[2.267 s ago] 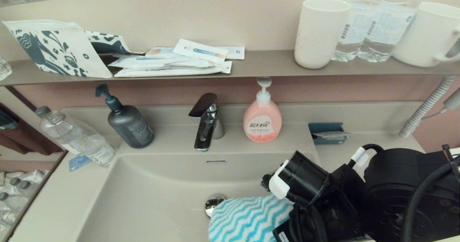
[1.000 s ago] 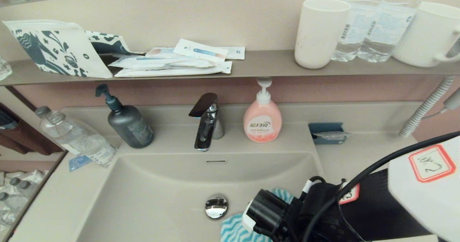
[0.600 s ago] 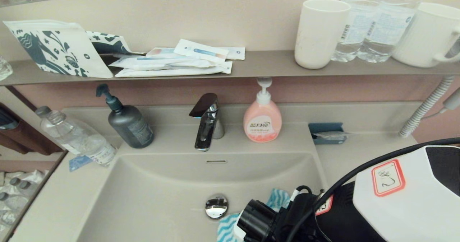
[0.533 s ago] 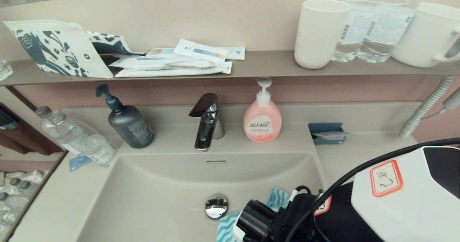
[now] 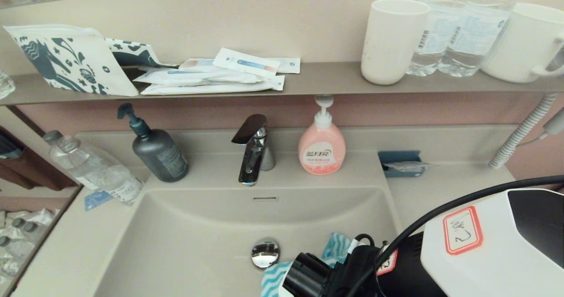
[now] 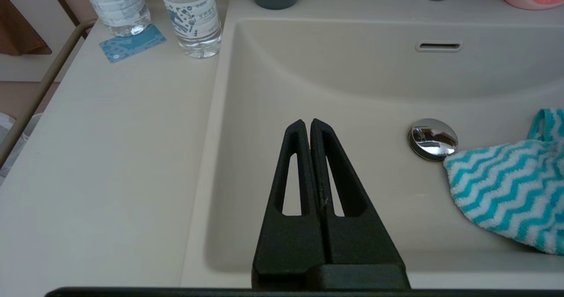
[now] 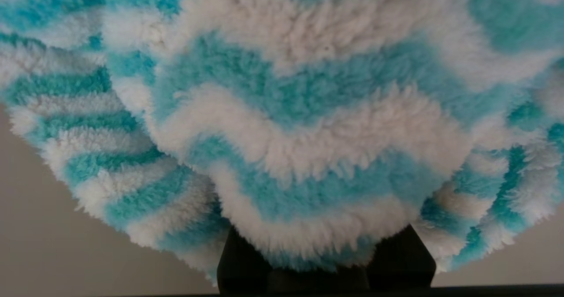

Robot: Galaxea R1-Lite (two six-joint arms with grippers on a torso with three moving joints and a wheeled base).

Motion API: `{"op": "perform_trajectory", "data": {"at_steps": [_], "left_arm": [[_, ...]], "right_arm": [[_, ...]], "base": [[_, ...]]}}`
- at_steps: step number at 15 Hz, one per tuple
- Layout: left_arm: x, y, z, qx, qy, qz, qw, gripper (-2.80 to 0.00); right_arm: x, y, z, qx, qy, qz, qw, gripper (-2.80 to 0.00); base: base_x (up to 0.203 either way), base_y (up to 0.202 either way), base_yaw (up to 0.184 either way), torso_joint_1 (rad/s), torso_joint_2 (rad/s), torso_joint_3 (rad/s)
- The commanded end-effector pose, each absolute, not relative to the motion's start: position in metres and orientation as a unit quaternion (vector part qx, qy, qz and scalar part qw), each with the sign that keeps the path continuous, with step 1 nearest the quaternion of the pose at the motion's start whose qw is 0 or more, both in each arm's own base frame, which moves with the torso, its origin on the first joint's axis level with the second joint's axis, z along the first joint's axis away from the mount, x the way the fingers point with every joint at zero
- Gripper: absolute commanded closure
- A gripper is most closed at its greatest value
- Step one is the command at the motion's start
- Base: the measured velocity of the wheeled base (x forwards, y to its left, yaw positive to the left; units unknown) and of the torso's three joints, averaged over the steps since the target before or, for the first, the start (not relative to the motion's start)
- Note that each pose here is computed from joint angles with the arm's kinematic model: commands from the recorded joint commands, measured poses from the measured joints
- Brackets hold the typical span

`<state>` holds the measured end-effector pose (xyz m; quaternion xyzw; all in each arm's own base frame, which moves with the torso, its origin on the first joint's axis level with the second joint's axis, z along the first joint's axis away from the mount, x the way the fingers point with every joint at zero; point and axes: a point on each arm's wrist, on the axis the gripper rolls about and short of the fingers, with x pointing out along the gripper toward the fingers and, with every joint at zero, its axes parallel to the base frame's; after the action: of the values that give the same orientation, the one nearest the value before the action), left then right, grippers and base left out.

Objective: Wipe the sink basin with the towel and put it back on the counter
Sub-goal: Wipe the sink

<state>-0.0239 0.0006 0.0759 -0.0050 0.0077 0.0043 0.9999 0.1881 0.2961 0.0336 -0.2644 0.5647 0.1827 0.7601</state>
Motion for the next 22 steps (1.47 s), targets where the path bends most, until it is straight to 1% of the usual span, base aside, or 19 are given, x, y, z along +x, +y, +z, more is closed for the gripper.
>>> {"op": "perform_trajectory", "data": {"at_steps": [1,6,11,17,22], "left_arm": [[-0.024,0.001,0.076,-0.005,0.008,0.005,1.0,0.0],[-0.024,0.001,0.076,-0.005,0.008,0.005,1.0,0.0],[-0.024,0.001,0.076,-0.005,0.008,0.005,1.0,0.0],[-0.024,0.001,0.076,-0.005,0.008,0.005,1.0,0.0],[-0.024,0.001,0.076,-0.005,0.008,0.005,1.0,0.0]], "right_arm": [[0.183,0.299,0.033,-0.267,0.564,0.187,0.759,0.0],[0.177,0.322,0.027,-0.258,0.557,0.199,0.764,0.0],[0.164,0.347,0.031,-0.259,0.54,0.228,0.768,0.0],[0.158,0.36,0.045,-0.263,0.541,0.243,0.761,0.0],[0.16,0.365,0.055,-0.251,0.53,0.251,0.77,0.0]], "base": [[0.0,0.0,0.0,0.0,0.0,0.0],[0.0,0.0,0.0,0.0,0.0,0.0],[0.0,0.0,0.0,0.0,0.0,0.0],[0.0,0.0,0.0,0.0,0.0,0.0],[0.0,0.0,0.0,0.0,0.0,0.0]]}}
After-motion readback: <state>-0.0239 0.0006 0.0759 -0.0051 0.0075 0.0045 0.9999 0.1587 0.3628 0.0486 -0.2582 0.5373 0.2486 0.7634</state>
